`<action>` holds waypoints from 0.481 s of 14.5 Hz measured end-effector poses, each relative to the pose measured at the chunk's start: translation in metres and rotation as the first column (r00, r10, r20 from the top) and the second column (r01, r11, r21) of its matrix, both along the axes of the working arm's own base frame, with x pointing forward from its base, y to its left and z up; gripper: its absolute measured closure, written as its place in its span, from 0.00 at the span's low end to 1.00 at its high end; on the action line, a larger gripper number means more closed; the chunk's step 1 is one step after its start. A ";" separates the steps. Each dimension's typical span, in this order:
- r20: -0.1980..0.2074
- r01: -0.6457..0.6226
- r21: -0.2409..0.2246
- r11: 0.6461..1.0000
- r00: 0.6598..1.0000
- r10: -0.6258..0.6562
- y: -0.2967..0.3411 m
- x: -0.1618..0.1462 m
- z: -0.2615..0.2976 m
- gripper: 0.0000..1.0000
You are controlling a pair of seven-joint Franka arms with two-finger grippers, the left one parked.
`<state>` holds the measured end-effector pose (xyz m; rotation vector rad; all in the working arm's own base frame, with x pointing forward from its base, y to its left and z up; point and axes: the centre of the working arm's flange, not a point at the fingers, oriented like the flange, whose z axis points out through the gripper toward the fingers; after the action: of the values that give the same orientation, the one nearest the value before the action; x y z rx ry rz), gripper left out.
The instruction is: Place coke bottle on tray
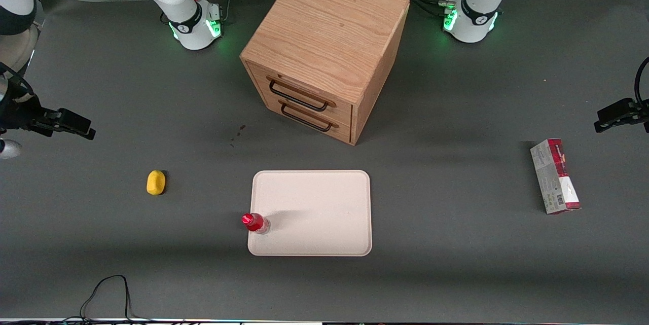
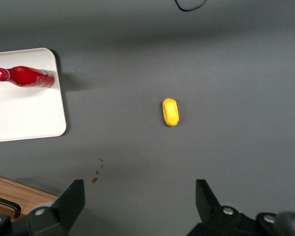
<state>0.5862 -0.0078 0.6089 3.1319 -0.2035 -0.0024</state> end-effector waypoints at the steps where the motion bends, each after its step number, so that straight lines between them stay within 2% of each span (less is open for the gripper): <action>1: 0.000 -0.008 -0.005 1.000 1.000 0.008 -0.003 -0.005 0.002 0.00; 7: -0.020 -0.047 -0.022 0.999 0.999 0.047 -0.011 -0.016 0.003 0.00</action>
<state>0.5699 -0.0184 0.6124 3.1117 -0.1287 -0.0305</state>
